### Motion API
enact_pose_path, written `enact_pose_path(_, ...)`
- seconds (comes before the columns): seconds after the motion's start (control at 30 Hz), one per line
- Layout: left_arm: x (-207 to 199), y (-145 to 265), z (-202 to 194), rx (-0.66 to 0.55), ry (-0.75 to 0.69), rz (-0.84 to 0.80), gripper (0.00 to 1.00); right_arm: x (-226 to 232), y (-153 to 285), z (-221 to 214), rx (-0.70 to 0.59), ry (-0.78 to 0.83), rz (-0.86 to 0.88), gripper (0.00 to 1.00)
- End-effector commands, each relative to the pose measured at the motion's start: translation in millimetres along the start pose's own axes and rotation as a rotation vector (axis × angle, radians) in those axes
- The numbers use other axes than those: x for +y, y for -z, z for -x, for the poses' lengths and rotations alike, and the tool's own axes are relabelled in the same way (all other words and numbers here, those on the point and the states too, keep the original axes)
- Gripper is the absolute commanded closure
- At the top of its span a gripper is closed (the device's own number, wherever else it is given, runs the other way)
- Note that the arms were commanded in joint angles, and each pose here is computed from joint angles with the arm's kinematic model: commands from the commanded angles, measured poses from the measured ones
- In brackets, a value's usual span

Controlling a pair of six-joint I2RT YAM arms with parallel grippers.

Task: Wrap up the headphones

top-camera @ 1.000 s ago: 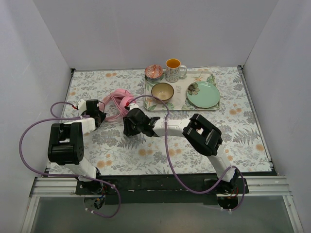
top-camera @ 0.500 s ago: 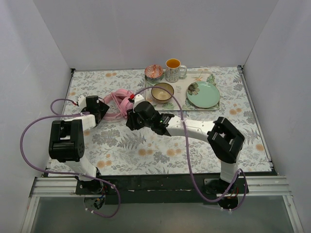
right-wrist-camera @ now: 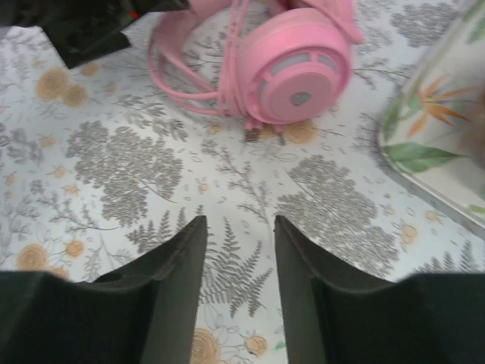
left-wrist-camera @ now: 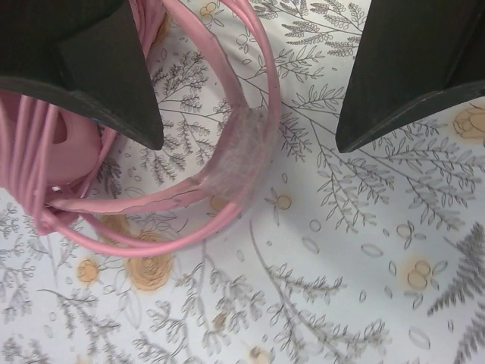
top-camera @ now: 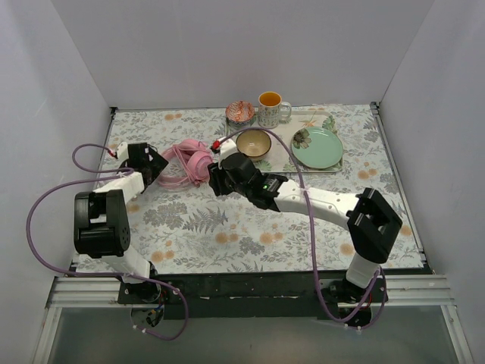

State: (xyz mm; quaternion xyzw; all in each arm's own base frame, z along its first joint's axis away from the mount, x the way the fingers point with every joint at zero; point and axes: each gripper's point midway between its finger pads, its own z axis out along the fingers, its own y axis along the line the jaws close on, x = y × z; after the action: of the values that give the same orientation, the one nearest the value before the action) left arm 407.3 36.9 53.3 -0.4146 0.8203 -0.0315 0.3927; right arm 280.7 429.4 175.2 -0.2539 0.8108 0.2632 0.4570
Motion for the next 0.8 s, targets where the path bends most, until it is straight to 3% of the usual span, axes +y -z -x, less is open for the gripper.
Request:
enact_pose_path(0.0, -33.3, 33.8, 52.1, -0.106, -0.190, -0.119, 0.02, -49.3, 32.6, 29.0, -0.095, 0.018, -0.162, 0.45)
enact_pose_path(0.2, -56.8, 53.1, 60.1, -0.128, -0.541, -0.287, 0.02, -133.7, 66.8, 21.5, -0.060, -0.066, -0.308, 0.41)
enact_pose_path(0.27, -64.4, 61.5, 47.3, -0.077, -0.624, -0.374, 0.02, -173.9, 85.3, 24.2, -0.079, -0.107, -0.413, 0.32)
enact_pose_path(0.33, -67.2, 68.2, 38.1, -0.036, -0.732, -0.439, 0.02, -214.1, 106.8, 17.5, -0.074, -0.159, -0.508, 0.31)
enact_pose_path(0.57, -59.8, 97.4, 26.5, -0.012, -0.851, -0.511, 0.02, -296.8, 177.3, 4.9, -0.179, -0.220, -0.742, 0.02)
enact_pose_path(0.77, -45.2, 128.5, -3.6, 0.029, -0.925, -0.625, 0.02, -318.4, 211.7, -4.8, -0.263, -0.181, -0.852, 0.01)
